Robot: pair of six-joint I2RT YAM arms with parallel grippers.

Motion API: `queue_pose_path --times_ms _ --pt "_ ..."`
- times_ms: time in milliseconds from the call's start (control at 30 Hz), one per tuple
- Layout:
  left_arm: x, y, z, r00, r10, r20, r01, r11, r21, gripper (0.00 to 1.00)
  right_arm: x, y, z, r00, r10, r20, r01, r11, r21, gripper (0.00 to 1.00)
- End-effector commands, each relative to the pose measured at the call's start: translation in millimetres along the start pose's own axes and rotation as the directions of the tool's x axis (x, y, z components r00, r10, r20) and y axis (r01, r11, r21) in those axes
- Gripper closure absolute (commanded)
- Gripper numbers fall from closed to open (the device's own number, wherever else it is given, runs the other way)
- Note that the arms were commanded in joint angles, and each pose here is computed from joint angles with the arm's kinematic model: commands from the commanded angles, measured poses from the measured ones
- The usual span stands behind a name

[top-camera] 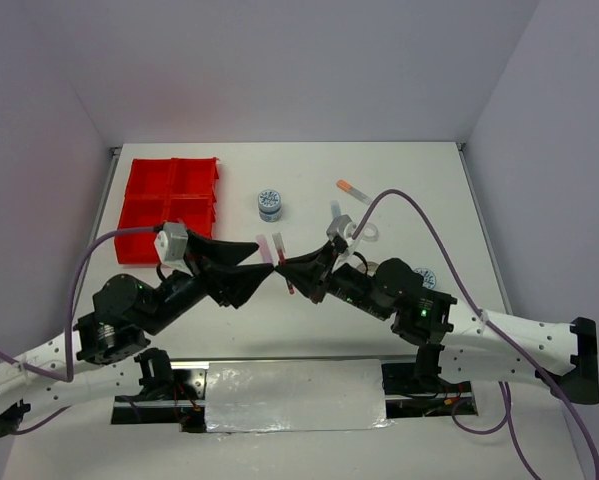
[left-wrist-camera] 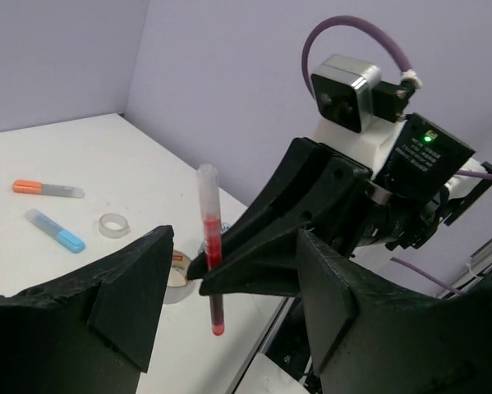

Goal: Sort the stationery into containers
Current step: Place the pen in the storage box.

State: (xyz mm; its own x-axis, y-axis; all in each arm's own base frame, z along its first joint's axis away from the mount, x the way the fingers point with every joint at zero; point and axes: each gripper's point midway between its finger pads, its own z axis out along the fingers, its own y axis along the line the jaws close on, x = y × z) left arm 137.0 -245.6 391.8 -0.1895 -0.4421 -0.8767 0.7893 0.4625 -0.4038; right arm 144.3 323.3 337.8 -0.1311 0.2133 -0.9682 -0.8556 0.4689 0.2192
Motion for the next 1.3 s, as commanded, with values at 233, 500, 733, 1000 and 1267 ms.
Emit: queue_pose_path --times_ms 233,500,733,1000,1267 --pt "7.7 7.9 20.3 0.998 0.044 -0.036 -0.046 0.997 -0.061 0.39 -17.5 23.7 -0.8 0.998 0.007 0.058 -0.001 0.995 -0.1 1.0" --pt "14.3 7.0 26.1 0.999 0.034 -0.036 -0.035 0.998 -0.052 0.78 -8.3 31.2 5.4 1.0 0.0 0.023 0.003 0.992 -0.129 1.0" --pt "23.4 99.2 9.7 0.972 0.211 -0.107 -0.236 0.84 -0.489 1.0 18.3 -7.5 -11.7 1.0 0.013 -0.026 -0.011 0.999 0.053 0.0" --pt "6.8 302.3 -88.3 0.959 0.208 -0.195 -0.209 0.048 -0.977 1.0 34.3 -42.2 -54.3 0.997 0.055 -0.05 -0.044 0.979 0.201 0.0" --pt "30.1 408.5 -86.5 0.994 -0.067 -0.086 -0.081 0.068 -0.994 1.0 43.9 -41.1 -80.3 0.993 0.083 -0.082 -0.068 0.983 0.173 0.0"
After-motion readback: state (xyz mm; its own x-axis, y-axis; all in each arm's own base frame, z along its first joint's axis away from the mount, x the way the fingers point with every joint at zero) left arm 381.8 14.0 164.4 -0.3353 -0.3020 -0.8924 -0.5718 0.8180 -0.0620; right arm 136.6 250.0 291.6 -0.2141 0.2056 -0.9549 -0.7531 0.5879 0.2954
